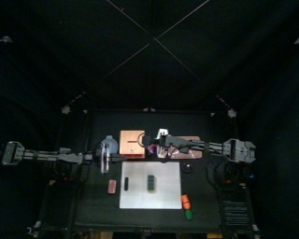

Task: Cut the sushi into 4 pieces with the knife
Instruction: Grasp knife edge with left hand

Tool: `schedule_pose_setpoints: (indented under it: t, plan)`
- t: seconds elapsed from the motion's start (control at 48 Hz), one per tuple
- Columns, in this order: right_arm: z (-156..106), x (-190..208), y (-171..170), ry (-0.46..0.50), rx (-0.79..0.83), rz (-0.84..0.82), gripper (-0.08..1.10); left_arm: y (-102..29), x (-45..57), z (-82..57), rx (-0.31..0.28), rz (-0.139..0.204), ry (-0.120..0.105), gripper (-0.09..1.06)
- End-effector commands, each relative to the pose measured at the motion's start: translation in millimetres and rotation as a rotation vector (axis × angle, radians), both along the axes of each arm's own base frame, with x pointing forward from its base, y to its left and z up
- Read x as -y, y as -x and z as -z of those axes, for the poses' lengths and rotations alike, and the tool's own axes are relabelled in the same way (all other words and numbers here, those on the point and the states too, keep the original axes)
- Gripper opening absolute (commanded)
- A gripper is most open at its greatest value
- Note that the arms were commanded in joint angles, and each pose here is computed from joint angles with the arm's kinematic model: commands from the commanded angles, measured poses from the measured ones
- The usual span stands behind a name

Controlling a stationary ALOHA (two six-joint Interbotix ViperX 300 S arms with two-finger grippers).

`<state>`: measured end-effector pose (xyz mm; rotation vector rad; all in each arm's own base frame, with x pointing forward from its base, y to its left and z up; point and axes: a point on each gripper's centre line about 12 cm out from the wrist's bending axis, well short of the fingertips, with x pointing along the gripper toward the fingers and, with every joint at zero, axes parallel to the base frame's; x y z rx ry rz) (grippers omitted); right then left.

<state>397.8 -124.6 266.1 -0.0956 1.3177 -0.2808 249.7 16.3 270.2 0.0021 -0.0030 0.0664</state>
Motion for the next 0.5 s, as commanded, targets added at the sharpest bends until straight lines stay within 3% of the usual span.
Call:
schedule_pose_setpoints:
  t: [0.021,0.292,0.5]
  plan:
    - [-50,4,5,0.027,0.103,0.017,0.15,1.0,-1.5,-8.1,0.032,-0.006,-0.001,0.02]
    - [-137,-13,34,0.026,0.321,0.010,0.15,10.0,-1.2,-10.1,0.058,-0.008,0.001,0.02]
    - [-166,-42,60,0.050,0.486,-0.065,0.15,12.3,-3.6,-11.8,0.085,-0.020,0.002,0.07]
